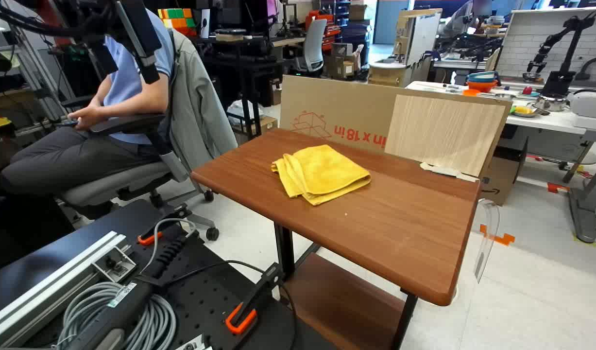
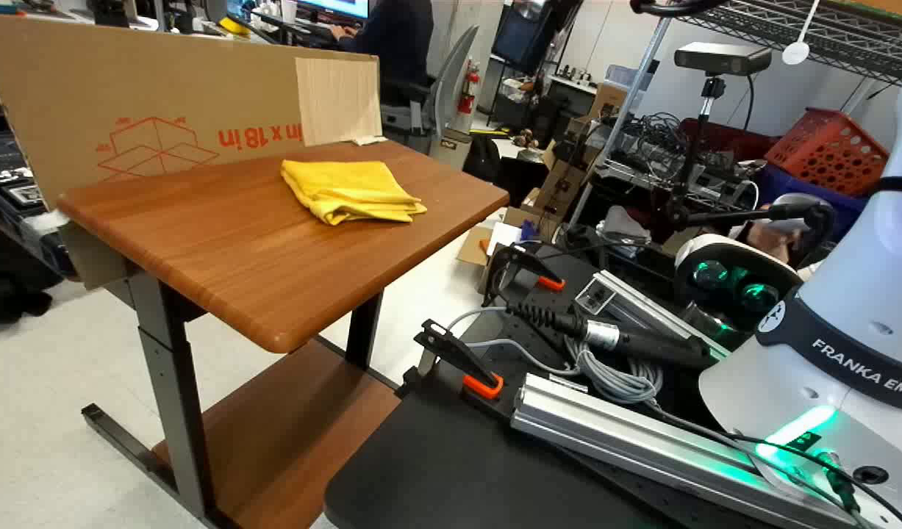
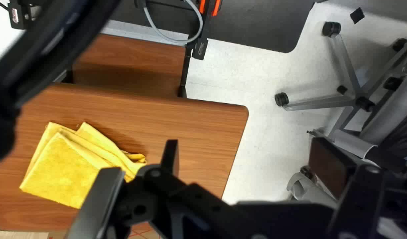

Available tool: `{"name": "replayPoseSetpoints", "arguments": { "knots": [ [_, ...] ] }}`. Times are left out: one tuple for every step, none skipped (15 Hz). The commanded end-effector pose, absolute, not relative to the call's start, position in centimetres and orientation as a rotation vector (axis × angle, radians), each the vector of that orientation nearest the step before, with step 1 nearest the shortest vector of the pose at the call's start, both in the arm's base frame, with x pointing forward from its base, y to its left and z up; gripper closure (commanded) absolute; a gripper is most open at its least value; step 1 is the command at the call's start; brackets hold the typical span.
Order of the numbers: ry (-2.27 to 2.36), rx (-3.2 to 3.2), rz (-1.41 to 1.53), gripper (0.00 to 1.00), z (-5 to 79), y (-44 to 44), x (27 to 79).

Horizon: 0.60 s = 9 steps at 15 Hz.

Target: Slide the yellow towel across the table.

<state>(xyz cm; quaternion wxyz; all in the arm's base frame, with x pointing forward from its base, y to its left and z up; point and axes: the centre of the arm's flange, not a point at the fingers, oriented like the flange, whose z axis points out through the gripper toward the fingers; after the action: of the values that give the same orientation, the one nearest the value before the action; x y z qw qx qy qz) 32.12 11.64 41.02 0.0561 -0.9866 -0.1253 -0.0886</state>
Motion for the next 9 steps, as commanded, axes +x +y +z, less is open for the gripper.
{"name": "replayPoseSetpoints", "arguments": {
  "knots": [
    [-0.38,-2.995,-0.261,0.0,40.9,11.6,32.1],
    [-0.38,-2.996,-0.255,0.0,40.7,11.6,32.0],
    [-0.38,-2.997,-0.252,0.0,40.6,11.6,32.0],
    [-0.379,-2.997,-0.25,0.0,40.6,11.6,32.0],
    [-0.387,-2.998,-0.254,0.0,40.8,11.6,31.9],
    [-0.39,-3.018,-0.217,0.0,41.1,11.3,32.4],
    [-0.374,-3.032,-0.12,0.0,41.3,10.8,33.3],
    [-0.341,-3.047,0.002,0.0,41.3,9.9,35.0],
    [-0.288,-3.07,0.055,0.0,41.0,8.8,36.5]
  ]
}}
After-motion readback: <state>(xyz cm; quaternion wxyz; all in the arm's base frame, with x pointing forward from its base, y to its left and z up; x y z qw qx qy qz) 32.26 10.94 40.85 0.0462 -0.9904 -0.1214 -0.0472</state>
